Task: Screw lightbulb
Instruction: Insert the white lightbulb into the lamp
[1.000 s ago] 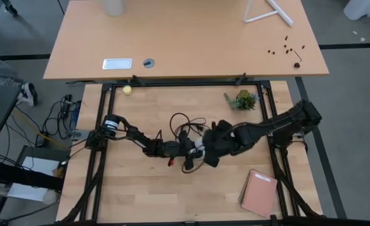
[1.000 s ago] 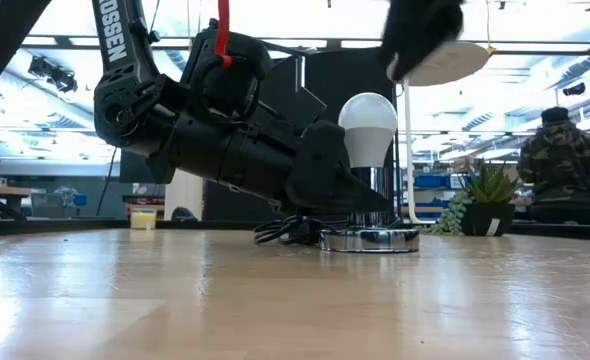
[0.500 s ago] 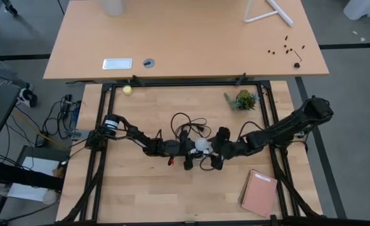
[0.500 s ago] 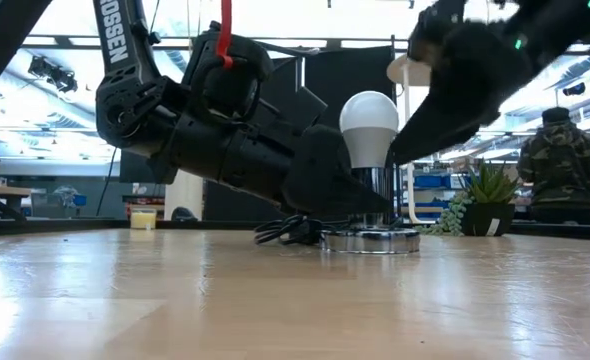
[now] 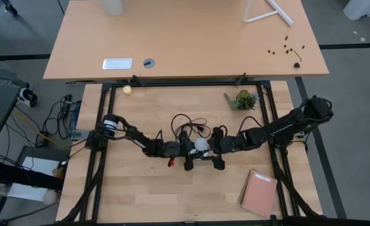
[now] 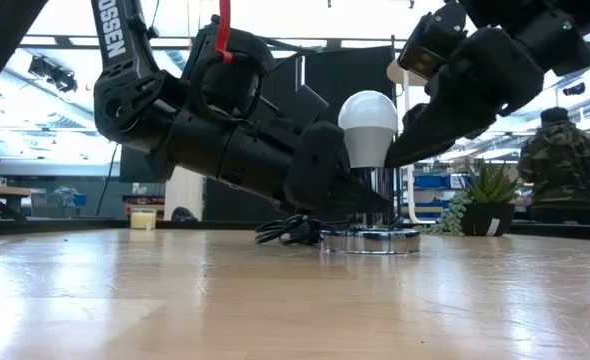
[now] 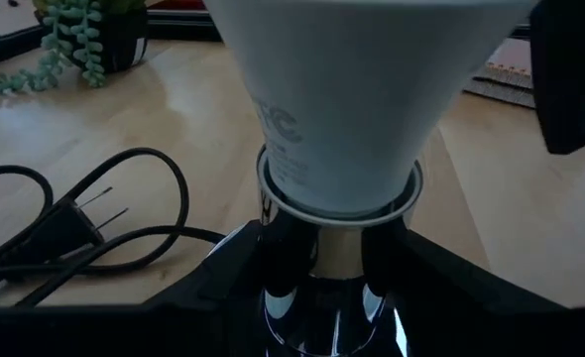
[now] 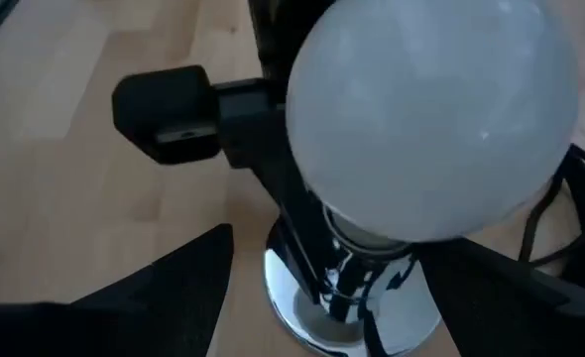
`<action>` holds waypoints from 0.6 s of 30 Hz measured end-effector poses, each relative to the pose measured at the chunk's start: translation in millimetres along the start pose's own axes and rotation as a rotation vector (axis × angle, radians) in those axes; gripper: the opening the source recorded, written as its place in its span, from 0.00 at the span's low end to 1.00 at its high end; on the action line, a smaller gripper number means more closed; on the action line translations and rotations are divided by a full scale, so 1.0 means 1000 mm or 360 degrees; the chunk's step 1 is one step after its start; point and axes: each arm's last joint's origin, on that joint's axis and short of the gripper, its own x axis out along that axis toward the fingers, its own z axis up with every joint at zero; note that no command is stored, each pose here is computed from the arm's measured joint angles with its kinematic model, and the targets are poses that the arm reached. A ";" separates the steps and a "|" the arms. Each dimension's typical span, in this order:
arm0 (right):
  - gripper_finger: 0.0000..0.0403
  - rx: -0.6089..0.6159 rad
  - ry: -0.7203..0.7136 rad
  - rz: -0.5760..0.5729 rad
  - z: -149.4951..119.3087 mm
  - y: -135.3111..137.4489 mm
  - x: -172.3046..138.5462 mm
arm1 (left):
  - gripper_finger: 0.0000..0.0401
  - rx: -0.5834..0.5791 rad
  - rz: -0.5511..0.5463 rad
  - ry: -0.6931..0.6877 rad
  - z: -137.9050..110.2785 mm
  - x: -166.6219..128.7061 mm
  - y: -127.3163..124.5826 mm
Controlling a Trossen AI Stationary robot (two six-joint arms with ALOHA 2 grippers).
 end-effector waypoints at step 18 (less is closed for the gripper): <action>0.78 -0.0028 0.0034 -0.0078 0.000 0.011 -0.034 | 0.48 0.0047 0.0035 0.0019 -0.001 0.000 0.002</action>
